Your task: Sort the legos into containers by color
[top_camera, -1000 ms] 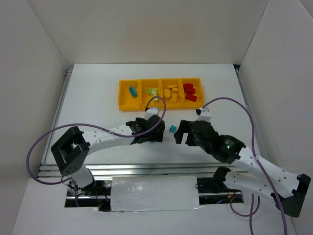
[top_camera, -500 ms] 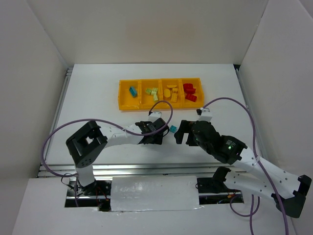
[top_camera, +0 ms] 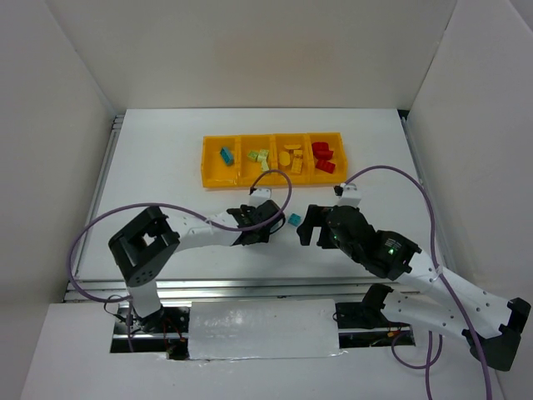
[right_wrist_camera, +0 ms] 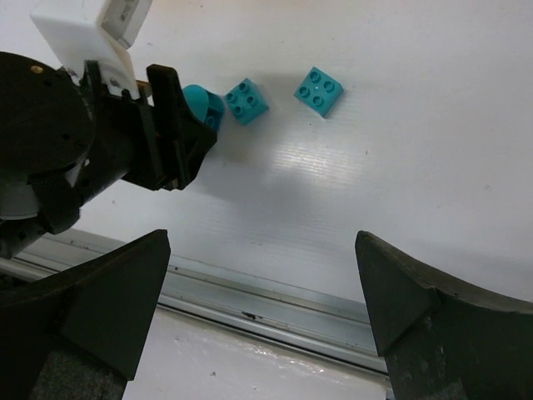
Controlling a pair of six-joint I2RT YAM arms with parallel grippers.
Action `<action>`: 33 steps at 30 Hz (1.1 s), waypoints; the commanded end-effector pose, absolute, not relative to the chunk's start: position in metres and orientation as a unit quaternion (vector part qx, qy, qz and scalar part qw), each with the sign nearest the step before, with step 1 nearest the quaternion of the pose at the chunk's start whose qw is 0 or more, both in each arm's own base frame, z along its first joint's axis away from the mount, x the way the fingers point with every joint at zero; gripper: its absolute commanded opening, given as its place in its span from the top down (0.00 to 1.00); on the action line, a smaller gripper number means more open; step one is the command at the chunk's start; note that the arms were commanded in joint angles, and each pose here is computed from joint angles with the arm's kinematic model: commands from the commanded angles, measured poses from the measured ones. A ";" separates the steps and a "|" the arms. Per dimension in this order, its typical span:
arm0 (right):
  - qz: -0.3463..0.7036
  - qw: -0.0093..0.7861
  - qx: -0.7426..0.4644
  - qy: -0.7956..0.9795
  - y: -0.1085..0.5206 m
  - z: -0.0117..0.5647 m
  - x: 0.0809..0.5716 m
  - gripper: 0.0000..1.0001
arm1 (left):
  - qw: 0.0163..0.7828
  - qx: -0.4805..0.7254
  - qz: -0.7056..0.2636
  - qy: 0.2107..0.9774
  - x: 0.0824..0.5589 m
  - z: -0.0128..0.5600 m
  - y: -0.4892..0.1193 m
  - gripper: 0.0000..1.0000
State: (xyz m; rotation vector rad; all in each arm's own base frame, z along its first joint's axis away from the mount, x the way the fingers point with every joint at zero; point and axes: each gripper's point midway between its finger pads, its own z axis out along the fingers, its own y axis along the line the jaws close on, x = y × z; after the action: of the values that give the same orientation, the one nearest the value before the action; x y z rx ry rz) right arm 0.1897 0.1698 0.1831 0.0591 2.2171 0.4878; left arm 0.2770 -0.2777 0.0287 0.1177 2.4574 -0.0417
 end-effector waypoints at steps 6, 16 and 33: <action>0.201 0.433 0.022 0.878 0.172 0.192 0.193 0.00 | 0.421 -0.018 0.006 0.907 0.295 0.096 -0.227 1.00; 0.200 0.427 0.015 0.882 0.179 0.187 0.196 0.00 | 0.457 -0.105 0.003 0.883 0.398 0.156 -0.151 0.95; 0.200 0.419 -0.004 0.886 0.183 0.186 0.193 0.00 | 0.423 -0.147 0.036 0.893 0.497 0.140 -0.141 0.01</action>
State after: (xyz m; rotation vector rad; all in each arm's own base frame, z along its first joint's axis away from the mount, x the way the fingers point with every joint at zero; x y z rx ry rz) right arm 0.1891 0.1808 0.1738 -0.0010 2.2582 0.4928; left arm 0.5023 -0.1452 0.1121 -0.3307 2.2855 0.1094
